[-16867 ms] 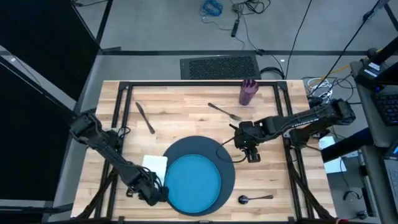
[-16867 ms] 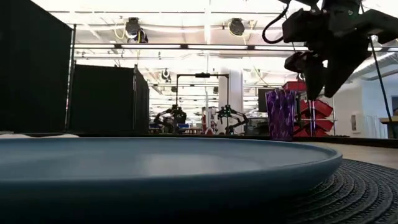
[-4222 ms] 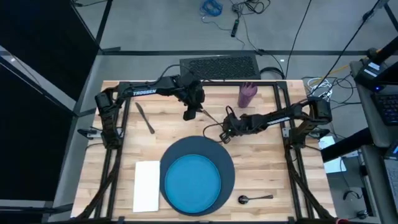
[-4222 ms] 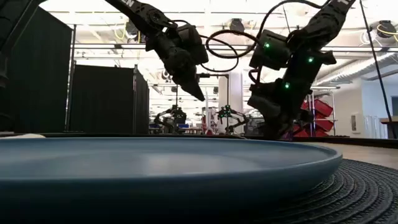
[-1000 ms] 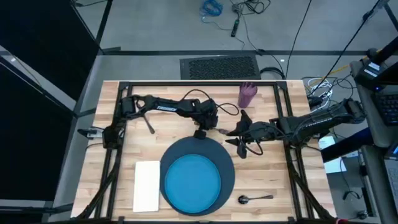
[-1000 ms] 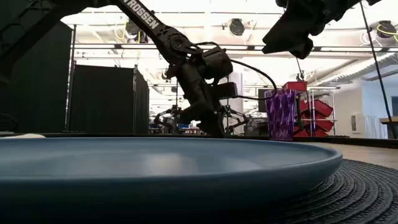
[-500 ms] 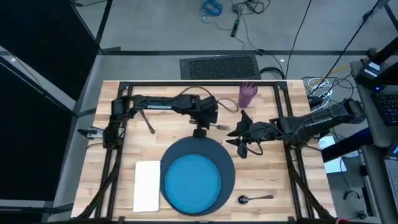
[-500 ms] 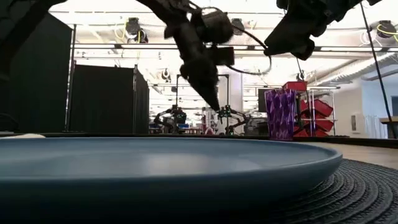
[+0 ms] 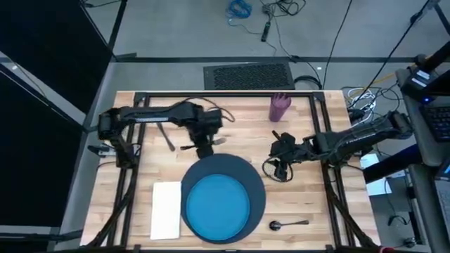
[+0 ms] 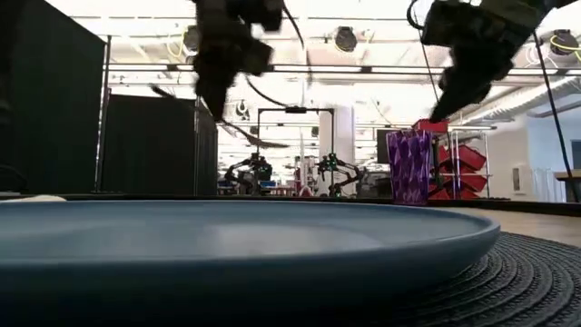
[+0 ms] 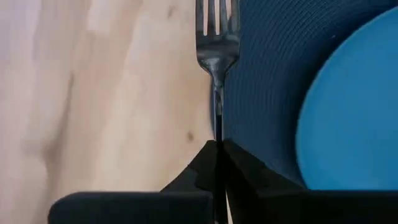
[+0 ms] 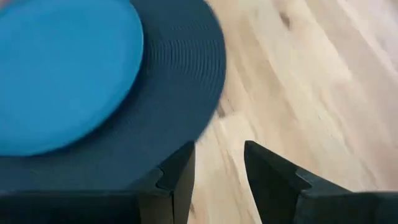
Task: Set table place
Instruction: Put the black fork on the white napkin
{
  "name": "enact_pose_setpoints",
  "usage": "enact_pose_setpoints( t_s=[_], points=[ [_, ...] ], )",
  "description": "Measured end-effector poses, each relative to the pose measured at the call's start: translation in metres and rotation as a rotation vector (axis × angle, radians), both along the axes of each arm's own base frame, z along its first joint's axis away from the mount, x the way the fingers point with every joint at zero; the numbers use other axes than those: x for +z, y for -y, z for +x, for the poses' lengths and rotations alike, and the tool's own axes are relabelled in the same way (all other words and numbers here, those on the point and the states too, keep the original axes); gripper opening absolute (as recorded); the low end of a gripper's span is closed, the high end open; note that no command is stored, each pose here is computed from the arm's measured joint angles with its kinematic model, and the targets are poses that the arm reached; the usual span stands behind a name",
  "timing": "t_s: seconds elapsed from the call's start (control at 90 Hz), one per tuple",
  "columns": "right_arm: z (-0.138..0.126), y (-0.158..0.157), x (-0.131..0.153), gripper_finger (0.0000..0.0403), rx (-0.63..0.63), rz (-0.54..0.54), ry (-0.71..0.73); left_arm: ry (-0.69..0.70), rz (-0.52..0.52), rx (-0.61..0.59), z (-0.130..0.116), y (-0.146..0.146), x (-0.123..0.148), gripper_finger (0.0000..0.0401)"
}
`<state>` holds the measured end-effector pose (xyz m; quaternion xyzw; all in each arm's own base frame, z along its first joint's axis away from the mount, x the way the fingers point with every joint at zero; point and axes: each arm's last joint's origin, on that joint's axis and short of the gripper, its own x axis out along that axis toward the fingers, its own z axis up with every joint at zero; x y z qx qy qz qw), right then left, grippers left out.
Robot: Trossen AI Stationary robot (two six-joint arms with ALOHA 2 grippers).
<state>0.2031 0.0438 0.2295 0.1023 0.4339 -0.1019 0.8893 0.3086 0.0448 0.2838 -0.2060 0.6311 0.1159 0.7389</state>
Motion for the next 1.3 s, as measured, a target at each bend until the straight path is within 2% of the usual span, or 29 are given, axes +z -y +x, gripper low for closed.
enact_pose_setpoints(
  t_s=[0.289, 0.422, 0.522, 0.6, 0.844, 0.989, 1.2, 1.3],
  points=[
    [-0.016, -0.036, -0.002, 0.0125, 0.118, -0.02, -0.029, 0.185, 0.043, 0.428, -0.071, 0.064, 0.034, 0.0],
    [-0.023, -0.051, -0.002, 0.0125, 0.172, -0.004, -0.025, 0.242, 0.046, 0.643, -0.093, 0.099, 0.032, 0.0],
    [-0.028, -0.061, -0.002, 0.0125, 0.213, 0.004, -0.024, 0.2, 0.047, 0.804, -0.108, 0.125, 0.024, 0.0],
    [-0.033, -0.067, -0.003, 0.0125, 0.242, 0.01, -0.025, 0.174, 0.036, 0.873, -0.111, 0.146, 0.017, 0.0],
    [-0.044, -0.083, -0.002, 0.0125, 0.303, 0.009, -0.014, 0.148, -0.002, 0.968, -0.11, 0.208, -0.015, 0.0],
    [-0.048, -0.088, -0.002, 0.0125, 0.325, 0.018, -0.014, 0.099, -0.015, 0.95, -0.107, 0.237, -0.039, 0.0],
    [-0.052, -0.093, -0.002, 0.0125, 0.342, 0.035, -0.004, 0.014, 0.009, 0.918, -0.104, 0.256, -0.063, 0.0],
    [-0.051, -0.094, -0.001, 0.0125, 0.335, 0.045, 0.001, -0.104, 0.044, 0.926, -0.107, 0.258, -0.07, 0.0]
  ],
)
